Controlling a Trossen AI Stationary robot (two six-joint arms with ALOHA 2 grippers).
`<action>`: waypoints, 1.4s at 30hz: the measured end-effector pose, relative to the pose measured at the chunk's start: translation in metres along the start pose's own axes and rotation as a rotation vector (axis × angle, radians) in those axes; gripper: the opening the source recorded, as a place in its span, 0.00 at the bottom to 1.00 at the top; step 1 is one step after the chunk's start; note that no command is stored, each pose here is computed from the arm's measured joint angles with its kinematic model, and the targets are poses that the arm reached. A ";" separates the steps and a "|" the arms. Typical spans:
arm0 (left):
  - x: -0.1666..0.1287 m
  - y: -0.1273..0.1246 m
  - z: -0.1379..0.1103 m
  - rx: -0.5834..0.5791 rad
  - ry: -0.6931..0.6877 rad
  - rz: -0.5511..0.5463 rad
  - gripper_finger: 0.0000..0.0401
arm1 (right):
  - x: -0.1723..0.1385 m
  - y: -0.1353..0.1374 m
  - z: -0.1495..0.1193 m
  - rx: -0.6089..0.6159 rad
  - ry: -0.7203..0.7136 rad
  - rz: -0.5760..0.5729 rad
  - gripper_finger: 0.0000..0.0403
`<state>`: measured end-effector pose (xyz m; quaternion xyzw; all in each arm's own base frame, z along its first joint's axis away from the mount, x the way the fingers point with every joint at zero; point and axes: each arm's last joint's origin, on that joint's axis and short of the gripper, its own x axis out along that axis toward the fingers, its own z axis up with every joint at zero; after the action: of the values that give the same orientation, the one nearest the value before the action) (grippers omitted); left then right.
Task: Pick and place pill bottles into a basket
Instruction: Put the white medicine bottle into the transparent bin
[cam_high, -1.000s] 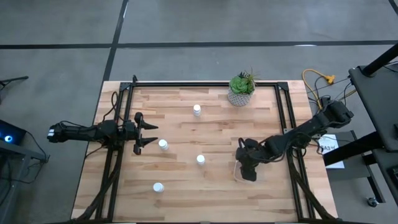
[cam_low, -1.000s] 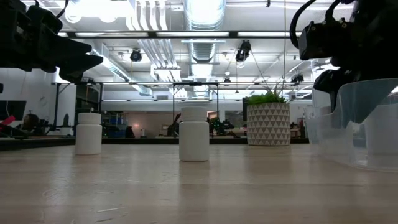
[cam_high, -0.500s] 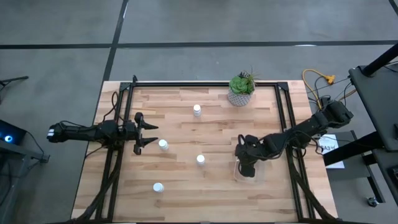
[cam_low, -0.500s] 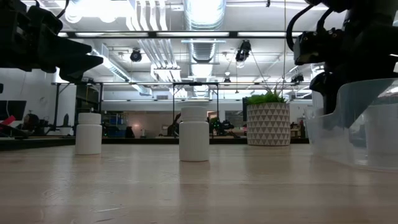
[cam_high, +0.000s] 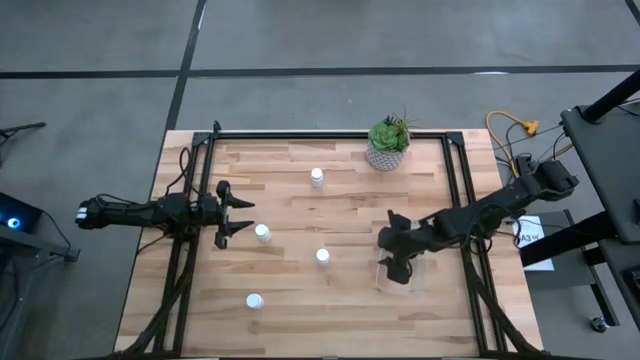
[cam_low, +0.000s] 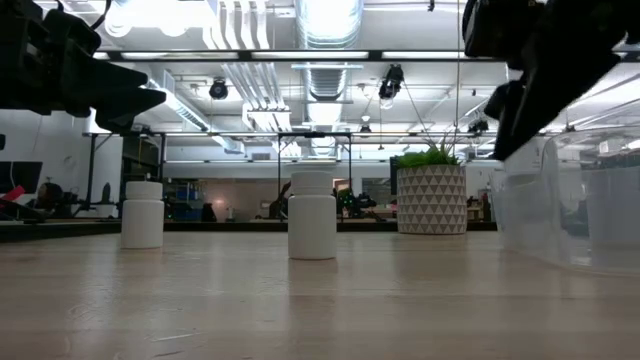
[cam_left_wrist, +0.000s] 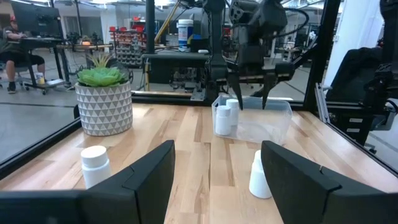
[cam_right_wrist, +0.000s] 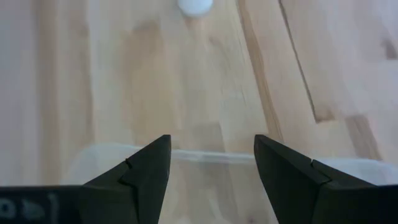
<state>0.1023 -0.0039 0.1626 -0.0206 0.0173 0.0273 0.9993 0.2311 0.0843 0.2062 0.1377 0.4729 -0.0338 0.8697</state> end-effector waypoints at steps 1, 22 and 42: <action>0.000 0.000 0.000 0.000 0.000 0.000 0.55 | -0.004 0.000 0.001 0.003 -0.015 0.010 0.54; 0.000 0.000 0.000 0.000 0.000 0.000 0.55 | -0.015 0.000 0.093 -0.096 -0.149 0.070 0.54; 0.000 0.000 0.000 0.000 0.004 0.000 0.55 | 0.013 0.019 0.152 -0.213 -0.099 0.146 0.54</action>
<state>0.1025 -0.0039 0.1623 -0.0204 0.0192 0.0273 0.9992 0.3659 0.0626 0.2776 0.0769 0.4192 0.0732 0.9017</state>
